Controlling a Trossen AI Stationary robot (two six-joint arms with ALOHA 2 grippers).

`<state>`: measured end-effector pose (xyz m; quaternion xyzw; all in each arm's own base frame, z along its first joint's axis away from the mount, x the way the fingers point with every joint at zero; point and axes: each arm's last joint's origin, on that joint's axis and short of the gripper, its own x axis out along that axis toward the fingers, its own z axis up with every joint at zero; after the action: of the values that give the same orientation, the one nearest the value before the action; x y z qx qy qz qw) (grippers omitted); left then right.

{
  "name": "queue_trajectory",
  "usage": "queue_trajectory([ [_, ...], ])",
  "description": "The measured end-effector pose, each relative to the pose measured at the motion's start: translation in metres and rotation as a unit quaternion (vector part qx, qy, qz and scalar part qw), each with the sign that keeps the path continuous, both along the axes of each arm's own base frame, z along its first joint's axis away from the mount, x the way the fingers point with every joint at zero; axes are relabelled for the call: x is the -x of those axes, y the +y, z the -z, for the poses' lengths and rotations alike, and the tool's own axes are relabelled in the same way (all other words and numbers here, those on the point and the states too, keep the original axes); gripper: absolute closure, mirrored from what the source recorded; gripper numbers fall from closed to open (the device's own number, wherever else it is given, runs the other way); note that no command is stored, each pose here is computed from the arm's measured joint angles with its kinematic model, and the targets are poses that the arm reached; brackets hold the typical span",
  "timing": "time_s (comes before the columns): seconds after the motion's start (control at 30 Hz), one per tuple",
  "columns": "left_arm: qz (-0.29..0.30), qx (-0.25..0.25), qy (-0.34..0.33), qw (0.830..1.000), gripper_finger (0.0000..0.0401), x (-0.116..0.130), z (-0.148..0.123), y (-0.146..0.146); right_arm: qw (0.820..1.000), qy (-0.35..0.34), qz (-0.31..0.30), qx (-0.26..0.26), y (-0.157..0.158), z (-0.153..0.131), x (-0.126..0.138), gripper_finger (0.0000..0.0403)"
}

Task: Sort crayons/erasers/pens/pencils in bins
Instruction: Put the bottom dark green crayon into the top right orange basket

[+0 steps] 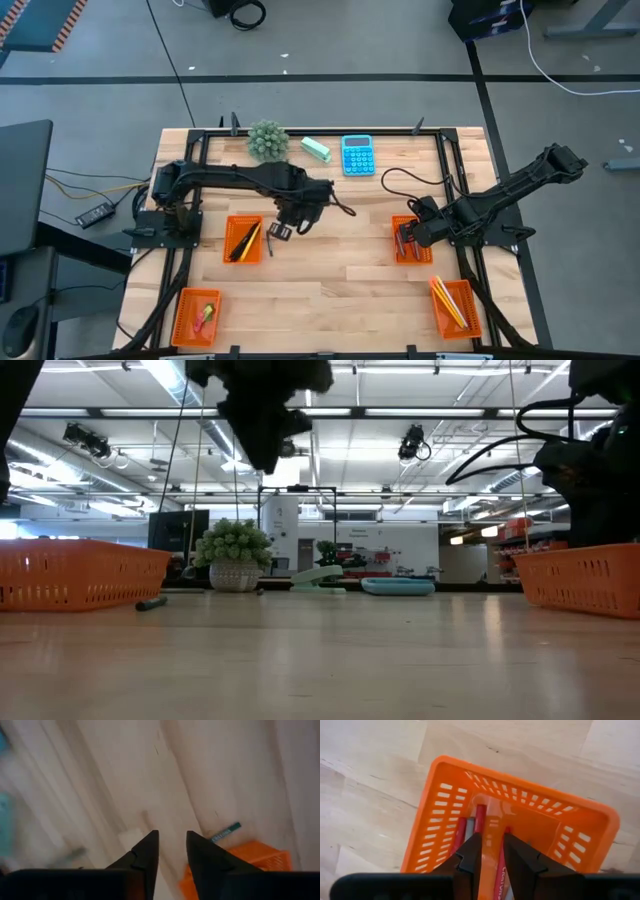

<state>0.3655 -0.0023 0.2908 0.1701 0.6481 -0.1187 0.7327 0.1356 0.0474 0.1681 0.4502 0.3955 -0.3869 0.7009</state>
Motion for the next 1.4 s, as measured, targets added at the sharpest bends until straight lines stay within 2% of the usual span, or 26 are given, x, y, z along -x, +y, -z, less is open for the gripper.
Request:
queue_trajectory([
  [0.07,-0.053,0.005,0.022,0.998,0.0281,0.003,0.016,0.000,1.000,0.000,-0.002,-0.005,0.001,-0.001,0.000,0.0315],
  [0.13,-0.146,0.014,0.027,0.989,0.0269,0.004,0.036,0.000,1.000,-0.005,-0.002,-0.009,0.001,-0.004,-0.002,0.0315],
  [0.17,-0.197,0.018,0.032,0.980,0.0264,0.006,0.046,0.000,1.000,-0.008,-0.003,-0.011,0.002,-0.005,-0.003,0.0315],
  [0.23,-0.305,0.023,0.043,0.951,0.0254,0.011,0.064,0.000,1.000,-0.017,-0.007,-0.015,0.004,-0.008,-0.004,0.0315],
  [0.3,-0.426,0.028,0.042,0.903,0.0244,0.014,0.076,0.000,1.000,-0.025,-0.012,-0.015,0.007,-0.011,-0.005,0.0315],
  [0.37,-0.536,0.029,0.052,0.842,0.0237,0.020,0.085,0.000,0.999,-0.030,-0.017,-0.011,0.009,-0.013,-0.005,0.0315],
  [0.43,-0.616,0.028,0.061,0.785,0.0231,0.024,0.090,-0.001,0.999,-0.033,-0.022,-0.006,0.010,-0.013,-0.005,0.0315],
  [0.53,-0.682,0.023,0.061,0.728,0.0226,0.026,0.093,-0.004,0.999,-0.036,-0.024,0.002,0.011,-0.013,-0.004,0.0315],
  [0.6,-0.705,0.034,0.047,0.706,0.0225,0.024,0.093,-0.008,0.999,-0.038,-0.024,0.007,0.011,-0.013,-0.004,0.0315],
  [0.7,-0.715,0.054,0.028,0.696,0.0226,0.019,0.093,-0.014,0.999,-0.043,-0.014,0.010,0.011,-0.014,-0.004,0.0315],
  [0.9,-0.736,0.029,0.033,0.676,0.0227,0.017,0.106,-0.024,0.999,-0.043,-0.012,0.009,0.011,-0.014,-0.004,0.0315],
  [1.03,-0.734,-0.006,0.054,0.677,0.0230,0.015,0.125,-0.027,0.999,-0.043,-0.012,0.009,0.011,-0.014,-0.004,0.0315],
  [1.23,-0.721,-0.089,0.118,0.677,0.0241,0.024,0.146,-0.027,0.999,-0.045,-0.011,0.008,0.011,-0.014,-0.005,0.0315],
  [1.4,-0.719,-0.099,0.125,0.676,0.0245,0.026,0.145,-0.027,0.999,-0.046,-0.011,0.008,0.011,-0.014,-0.005,0.0315],
])
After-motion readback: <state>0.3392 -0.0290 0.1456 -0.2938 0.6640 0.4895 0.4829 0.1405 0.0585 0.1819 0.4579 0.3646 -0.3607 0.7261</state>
